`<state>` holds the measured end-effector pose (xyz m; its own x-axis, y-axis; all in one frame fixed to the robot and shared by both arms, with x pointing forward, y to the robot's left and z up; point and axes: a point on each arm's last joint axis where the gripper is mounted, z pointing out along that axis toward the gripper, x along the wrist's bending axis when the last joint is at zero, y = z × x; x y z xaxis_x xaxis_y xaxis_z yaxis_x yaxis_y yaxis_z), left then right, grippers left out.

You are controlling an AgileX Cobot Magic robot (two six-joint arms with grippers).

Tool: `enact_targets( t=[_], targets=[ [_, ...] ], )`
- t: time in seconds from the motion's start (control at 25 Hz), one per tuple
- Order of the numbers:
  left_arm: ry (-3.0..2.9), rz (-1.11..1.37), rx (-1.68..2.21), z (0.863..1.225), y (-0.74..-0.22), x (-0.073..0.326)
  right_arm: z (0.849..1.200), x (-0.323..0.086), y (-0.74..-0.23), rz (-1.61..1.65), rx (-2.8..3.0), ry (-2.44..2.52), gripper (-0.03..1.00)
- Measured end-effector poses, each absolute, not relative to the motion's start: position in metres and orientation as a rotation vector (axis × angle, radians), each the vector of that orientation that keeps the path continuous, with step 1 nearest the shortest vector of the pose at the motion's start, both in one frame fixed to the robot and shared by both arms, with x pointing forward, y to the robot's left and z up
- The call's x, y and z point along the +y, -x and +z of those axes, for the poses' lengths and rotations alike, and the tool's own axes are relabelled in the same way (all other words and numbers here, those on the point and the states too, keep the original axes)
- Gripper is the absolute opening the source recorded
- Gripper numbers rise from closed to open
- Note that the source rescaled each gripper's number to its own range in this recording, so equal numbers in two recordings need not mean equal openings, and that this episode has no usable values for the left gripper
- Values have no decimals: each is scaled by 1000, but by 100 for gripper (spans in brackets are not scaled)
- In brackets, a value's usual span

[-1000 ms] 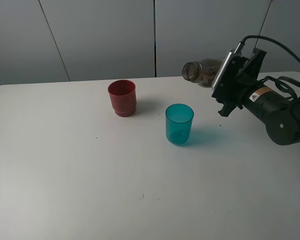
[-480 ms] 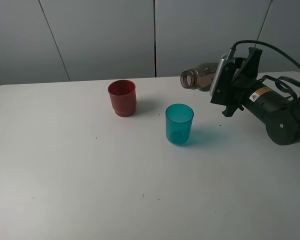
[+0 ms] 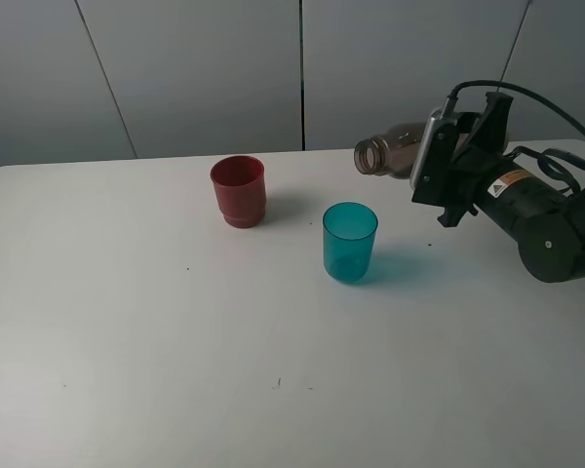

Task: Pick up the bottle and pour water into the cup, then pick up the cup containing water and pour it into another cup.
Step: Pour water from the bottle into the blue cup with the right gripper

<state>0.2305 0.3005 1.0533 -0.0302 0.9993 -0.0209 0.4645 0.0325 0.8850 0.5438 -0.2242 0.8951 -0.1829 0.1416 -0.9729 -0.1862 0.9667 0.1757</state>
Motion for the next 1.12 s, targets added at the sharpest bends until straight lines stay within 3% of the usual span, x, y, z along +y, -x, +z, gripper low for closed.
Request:
enact_targets(
  t=[1.12],
  targets=[
    [-1522,938,1588,1053,-231,300,896,-224,-544,157,1712,185,4]
  ],
)
